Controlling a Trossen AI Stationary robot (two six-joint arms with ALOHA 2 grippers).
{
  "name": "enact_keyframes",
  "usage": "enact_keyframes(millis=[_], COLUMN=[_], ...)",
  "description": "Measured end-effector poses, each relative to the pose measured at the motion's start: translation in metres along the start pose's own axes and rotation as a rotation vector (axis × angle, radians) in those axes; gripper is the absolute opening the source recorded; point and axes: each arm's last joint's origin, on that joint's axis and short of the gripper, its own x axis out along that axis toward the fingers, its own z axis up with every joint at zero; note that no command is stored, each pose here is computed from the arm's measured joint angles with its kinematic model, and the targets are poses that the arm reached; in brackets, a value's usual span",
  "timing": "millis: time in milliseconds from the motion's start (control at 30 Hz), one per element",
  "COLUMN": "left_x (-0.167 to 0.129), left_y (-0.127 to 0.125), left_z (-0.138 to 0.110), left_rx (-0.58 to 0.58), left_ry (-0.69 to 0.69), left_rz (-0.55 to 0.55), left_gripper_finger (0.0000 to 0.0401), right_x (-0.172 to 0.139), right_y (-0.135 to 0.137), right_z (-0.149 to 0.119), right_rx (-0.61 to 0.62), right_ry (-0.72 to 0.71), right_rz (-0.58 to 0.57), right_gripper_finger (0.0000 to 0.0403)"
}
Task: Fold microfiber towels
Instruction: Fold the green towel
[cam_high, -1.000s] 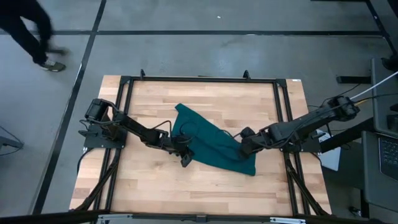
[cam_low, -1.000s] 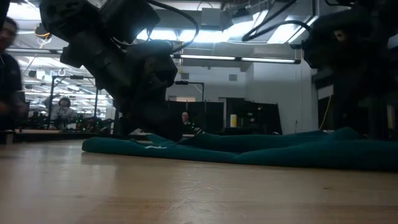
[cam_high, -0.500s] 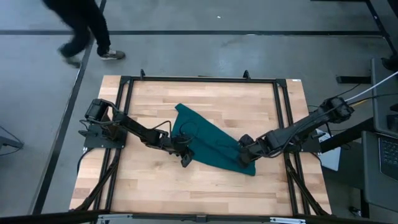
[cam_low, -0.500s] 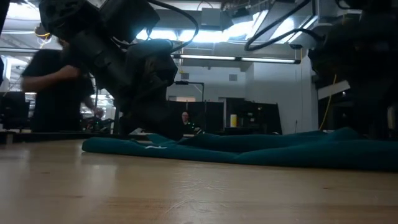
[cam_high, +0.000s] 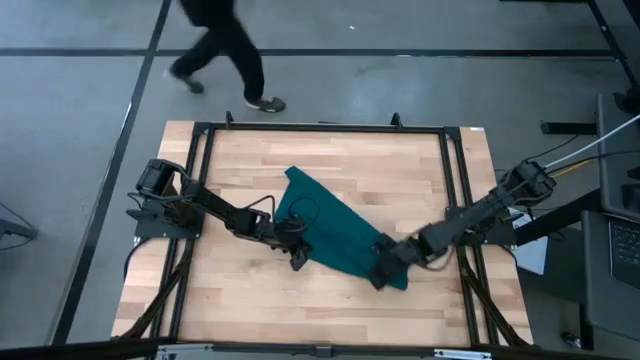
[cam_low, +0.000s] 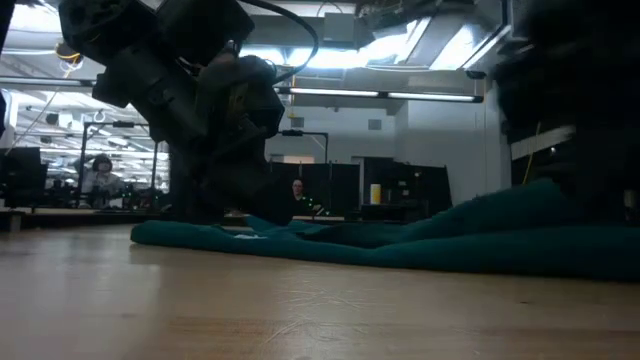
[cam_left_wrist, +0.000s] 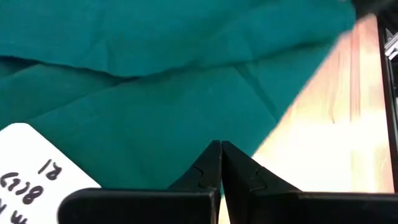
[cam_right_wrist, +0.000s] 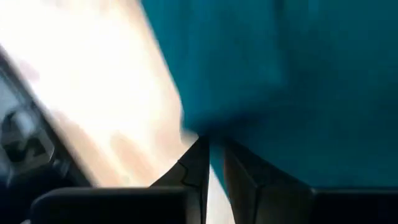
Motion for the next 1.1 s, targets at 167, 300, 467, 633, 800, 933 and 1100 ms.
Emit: enact_keyframes(millis=[167,300,467,633,800,933,1100], left_x=[0.0,0.0,0.0,0.0,0.0,0.0,0.0], left_y=[0.0,0.001,0.001,0.001,0.001,0.0,-0.002], left_z=[0.0,0.001,0.001,0.0,0.0,0.0,-0.003], left_rx=[0.003,0.003,0.004,0.002,-0.002,0.0,0.011], left_ry=[-0.007,-0.018,-0.017,-0.011,-0.011,-0.009,-0.003], left_rz=[0.008,0.018,0.02,0.014,0.014,0.012,0.005], left_gripper_finger=[0.0002,0.0001,0.0001,0.0002,0.0001,0.0002,0.0001], right_x=[0.004,0.005,0.006,0.007,0.007,0.007,0.008], right_y=[0.001,0.001,0.001,0.009,0.014,0.014,0.009], right_z=[-0.048,-0.054,-0.039,-0.022,-0.008,-0.005,-0.004], right_rx=[0.04,0.085,0.115,0.114,0.158,0.171,0.174], right_ry=[0.074,-0.008,-0.125,-0.2,-0.227,-0.201,-0.184], right_rz=[-0.011,-0.006,-0.007,0.074,0.128,0.126,0.076], right_gripper_finger=[0.0047,0.0047,0.0047,0.0058,0.0096,0.0132,0.0158])
